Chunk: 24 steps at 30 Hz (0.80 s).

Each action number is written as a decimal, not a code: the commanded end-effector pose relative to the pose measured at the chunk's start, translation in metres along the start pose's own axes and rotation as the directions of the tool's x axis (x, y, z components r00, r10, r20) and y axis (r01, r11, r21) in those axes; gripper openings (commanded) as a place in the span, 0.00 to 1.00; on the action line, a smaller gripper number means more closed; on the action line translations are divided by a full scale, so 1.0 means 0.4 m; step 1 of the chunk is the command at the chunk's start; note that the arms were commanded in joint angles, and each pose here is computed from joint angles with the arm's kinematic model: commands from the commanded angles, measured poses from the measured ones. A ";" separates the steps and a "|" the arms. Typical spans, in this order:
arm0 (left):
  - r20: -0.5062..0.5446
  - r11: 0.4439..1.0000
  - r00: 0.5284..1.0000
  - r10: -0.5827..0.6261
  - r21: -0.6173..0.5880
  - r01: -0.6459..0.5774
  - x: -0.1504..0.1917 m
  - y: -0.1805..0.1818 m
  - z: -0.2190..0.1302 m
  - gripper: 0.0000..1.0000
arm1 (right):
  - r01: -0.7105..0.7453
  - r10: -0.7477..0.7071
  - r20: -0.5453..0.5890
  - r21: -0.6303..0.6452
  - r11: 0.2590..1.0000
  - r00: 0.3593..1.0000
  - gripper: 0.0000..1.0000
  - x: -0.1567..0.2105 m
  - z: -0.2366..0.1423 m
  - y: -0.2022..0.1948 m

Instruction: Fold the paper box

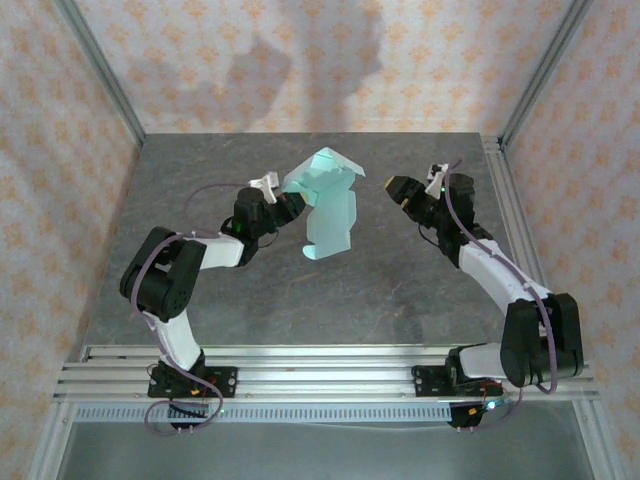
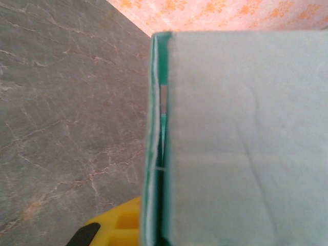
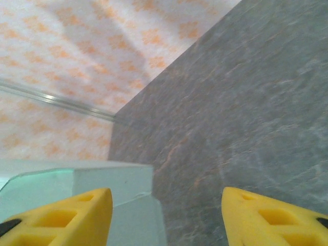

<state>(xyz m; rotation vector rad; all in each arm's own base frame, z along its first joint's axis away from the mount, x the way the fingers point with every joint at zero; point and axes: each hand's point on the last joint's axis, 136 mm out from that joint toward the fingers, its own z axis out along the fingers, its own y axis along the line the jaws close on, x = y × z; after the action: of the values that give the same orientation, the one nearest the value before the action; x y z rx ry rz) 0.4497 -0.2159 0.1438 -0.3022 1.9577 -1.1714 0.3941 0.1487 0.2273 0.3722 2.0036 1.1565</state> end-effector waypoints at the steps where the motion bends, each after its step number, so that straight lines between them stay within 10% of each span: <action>1: 0.024 0.996 1.000 0.000 0.093 -0.003 -0.037 -0.065 0.011 0.00 | 0.020 -0.031 -0.048 -0.211 0.977 0.998 0.58 0.015 0.013 0.122; 24: 0.001 0.995 0.999 0.037 0.088 -0.037 -0.023 -0.056 0.017 0.00 | -0.072 0.002 -0.218 -0.310 0.948 0.976 0.39 0.094 0.150 0.204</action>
<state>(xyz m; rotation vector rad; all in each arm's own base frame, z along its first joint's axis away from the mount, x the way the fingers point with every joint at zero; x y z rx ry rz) 0.4506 -0.2216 0.1504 -0.2871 1.9437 -1.2193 0.4033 0.2430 0.2495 0.1741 1.9609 1.5667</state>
